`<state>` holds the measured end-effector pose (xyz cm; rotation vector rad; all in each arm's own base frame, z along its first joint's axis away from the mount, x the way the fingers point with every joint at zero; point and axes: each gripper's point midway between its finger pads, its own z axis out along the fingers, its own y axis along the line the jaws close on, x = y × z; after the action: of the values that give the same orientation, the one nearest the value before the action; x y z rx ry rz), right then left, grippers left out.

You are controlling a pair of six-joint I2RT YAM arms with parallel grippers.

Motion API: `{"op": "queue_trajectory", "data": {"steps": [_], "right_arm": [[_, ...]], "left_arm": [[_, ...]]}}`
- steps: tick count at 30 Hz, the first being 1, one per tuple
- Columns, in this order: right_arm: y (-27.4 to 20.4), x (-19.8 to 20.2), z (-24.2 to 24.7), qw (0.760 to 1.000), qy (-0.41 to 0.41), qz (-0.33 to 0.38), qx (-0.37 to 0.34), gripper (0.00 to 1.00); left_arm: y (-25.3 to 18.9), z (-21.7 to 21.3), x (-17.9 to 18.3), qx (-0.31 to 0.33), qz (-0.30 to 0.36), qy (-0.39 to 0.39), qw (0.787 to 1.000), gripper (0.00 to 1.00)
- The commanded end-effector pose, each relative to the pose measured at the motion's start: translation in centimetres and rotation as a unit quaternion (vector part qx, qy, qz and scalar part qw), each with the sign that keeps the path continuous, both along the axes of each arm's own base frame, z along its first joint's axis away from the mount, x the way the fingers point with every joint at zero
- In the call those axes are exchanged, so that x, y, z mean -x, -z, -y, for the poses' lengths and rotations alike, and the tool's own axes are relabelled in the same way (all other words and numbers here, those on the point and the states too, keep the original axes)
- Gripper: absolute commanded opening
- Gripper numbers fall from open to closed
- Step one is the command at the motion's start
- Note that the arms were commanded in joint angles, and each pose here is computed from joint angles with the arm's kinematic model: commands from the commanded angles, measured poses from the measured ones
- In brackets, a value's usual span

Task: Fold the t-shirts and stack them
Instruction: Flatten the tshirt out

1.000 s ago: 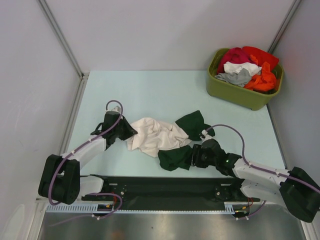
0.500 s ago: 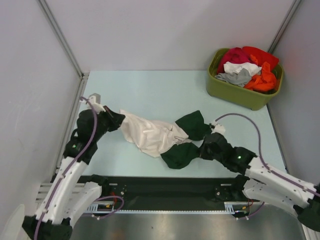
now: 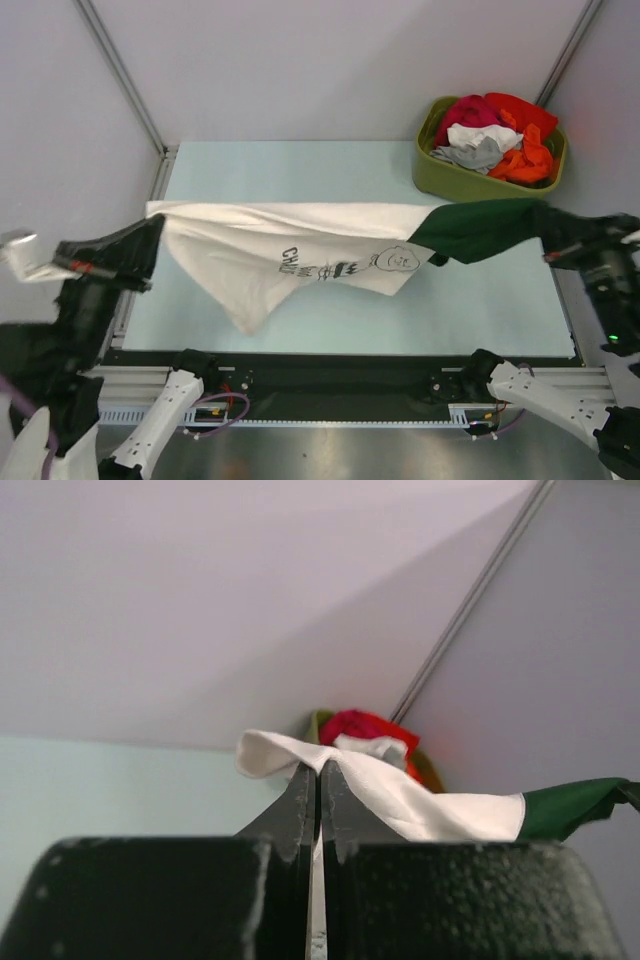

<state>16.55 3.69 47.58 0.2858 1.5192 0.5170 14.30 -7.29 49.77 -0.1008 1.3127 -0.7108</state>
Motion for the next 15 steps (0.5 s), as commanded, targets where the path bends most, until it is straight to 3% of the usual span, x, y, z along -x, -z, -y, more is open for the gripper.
{"op": "queue_trajectory", "data": {"steps": [1,4,8,11,12,13,15], "right_arm": [[-5.8,2.3,3.2,0.996,0.01,0.085,0.0,0.0],[-10.7,4.8,3.9,0.986,-0.026,0.164,-0.034,0.0],[-14.3,5.2,2.7,0.976,-0.051,0.207,-0.04,0.0],[-13.8,1.3,-0.2,0.982,-0.031,0.185,0.008,0.0],[-14.2,-0.7,-1.6,0.982,-0.016,0.187,0.016,0.0],[-12.4,-3.0,-2.6,0.983,0.018,0.167,0.07,0.0],[-12.8,-5.6,-5.0,0.978,0.042,0.183,0.089,0.0]], "left_arm": [[-5.6,-2.2,5.7,0.02,0.095,-0.021,0.995,0.0],[-8.9,-2.6,9.7,0.03,0.15,-0.006,0.988,0.0],[-11.2,-2.1,10.4,0.025,0.168,0.012,0.985,0.0],[-10.1,-2.0,6.7,0.021,0.13,-0.011,0.991,0.0],[-8.5,-1.9,3.7,0.016,0.095,-0.027,0.995,0.01],[-7.3,-2.1,2.0,0.016,0.072,-0.044,0.996,0.0],[-4.6,-4.3,-2.2,0.032,0.013,-0.129,0.991,0.0]]}}
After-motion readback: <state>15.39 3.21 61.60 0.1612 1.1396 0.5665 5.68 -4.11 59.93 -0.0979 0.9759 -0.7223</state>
